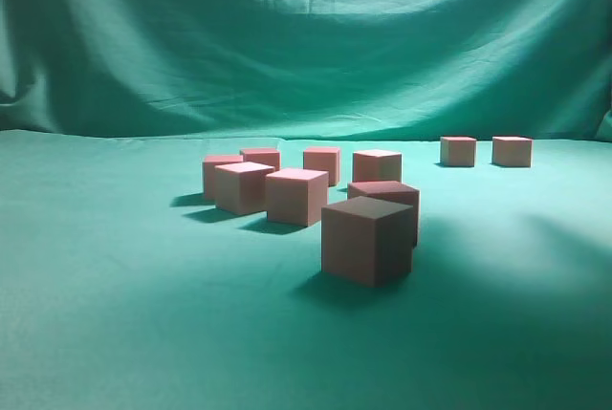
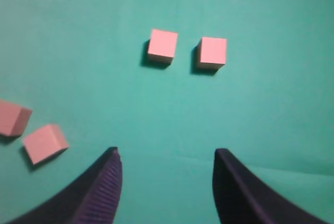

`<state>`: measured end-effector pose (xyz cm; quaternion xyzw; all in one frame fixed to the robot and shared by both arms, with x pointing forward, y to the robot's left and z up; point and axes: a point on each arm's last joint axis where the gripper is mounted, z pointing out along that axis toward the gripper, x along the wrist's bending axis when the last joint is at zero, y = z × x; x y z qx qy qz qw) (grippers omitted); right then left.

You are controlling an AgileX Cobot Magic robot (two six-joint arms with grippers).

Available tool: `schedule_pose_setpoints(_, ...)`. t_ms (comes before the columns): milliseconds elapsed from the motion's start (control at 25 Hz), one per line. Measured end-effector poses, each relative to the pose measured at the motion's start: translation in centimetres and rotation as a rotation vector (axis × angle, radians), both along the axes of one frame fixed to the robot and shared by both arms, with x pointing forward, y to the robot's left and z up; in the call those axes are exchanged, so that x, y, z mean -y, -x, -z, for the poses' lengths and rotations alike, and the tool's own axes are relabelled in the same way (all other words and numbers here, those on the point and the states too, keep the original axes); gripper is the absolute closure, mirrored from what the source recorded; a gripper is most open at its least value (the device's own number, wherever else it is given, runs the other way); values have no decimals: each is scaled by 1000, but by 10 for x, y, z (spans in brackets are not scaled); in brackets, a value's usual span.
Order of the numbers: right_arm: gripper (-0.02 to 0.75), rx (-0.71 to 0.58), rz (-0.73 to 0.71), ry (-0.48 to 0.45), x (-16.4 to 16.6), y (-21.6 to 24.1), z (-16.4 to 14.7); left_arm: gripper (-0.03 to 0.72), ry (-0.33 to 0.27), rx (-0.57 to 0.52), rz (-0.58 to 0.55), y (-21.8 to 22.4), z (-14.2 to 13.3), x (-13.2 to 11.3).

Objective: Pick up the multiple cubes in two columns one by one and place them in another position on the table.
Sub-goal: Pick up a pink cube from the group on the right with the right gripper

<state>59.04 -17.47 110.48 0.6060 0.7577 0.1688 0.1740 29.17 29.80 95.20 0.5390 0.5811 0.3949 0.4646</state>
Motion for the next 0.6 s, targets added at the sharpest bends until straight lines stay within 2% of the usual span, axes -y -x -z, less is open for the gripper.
schedule_pose_setpoints(120,370,-51,26,-61,16,-28,18,688,0,0,0,0,0,0)
schedule_pose_setpoints(240,370,-91,-5,-100,14,-57,40,688,0,0,0,0,0,0)
schedule_pose_setpoints(600,370,-140,-55,-94,-7,-126,110,688,0,0,0,0,0,0)
